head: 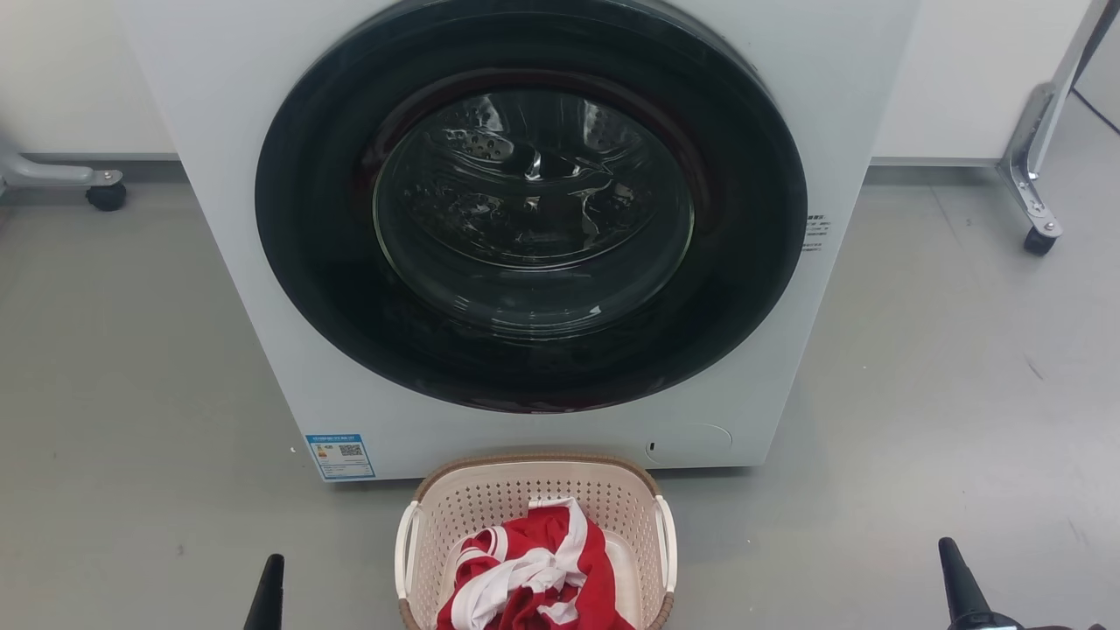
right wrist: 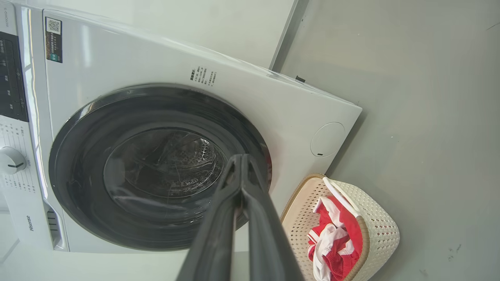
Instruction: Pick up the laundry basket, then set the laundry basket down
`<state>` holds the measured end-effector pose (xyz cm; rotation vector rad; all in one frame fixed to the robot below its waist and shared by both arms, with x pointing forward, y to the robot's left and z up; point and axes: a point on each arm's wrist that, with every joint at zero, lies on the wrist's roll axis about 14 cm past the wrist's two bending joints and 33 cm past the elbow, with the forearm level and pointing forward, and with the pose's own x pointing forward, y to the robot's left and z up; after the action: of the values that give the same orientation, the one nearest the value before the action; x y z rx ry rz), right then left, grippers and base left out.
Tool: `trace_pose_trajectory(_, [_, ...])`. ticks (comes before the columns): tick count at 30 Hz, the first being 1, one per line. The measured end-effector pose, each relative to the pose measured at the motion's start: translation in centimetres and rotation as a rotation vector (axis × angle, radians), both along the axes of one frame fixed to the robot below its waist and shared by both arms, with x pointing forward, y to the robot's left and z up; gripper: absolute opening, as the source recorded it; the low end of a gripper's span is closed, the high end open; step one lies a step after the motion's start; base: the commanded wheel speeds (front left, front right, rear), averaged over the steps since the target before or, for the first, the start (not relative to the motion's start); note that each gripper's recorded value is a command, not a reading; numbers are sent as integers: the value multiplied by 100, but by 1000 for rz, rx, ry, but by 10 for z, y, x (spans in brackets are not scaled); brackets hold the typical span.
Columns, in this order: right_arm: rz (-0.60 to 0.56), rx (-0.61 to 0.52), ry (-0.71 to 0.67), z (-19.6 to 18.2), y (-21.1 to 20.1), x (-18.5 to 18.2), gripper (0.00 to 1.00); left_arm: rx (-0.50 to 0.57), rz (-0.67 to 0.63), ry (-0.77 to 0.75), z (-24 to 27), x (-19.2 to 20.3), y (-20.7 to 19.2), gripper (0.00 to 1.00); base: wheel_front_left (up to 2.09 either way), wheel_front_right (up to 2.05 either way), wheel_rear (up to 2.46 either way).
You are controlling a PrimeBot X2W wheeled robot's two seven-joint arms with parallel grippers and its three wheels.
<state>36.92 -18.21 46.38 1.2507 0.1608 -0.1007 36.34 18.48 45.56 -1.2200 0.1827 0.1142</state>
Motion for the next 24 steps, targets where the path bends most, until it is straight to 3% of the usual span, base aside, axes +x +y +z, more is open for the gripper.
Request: trace_pose_trajectory(24, [-74, 315, -85, 16, -23, 10, 0, -339, 39, -105, 23, 16, 7, 0, 0, 0, 0])
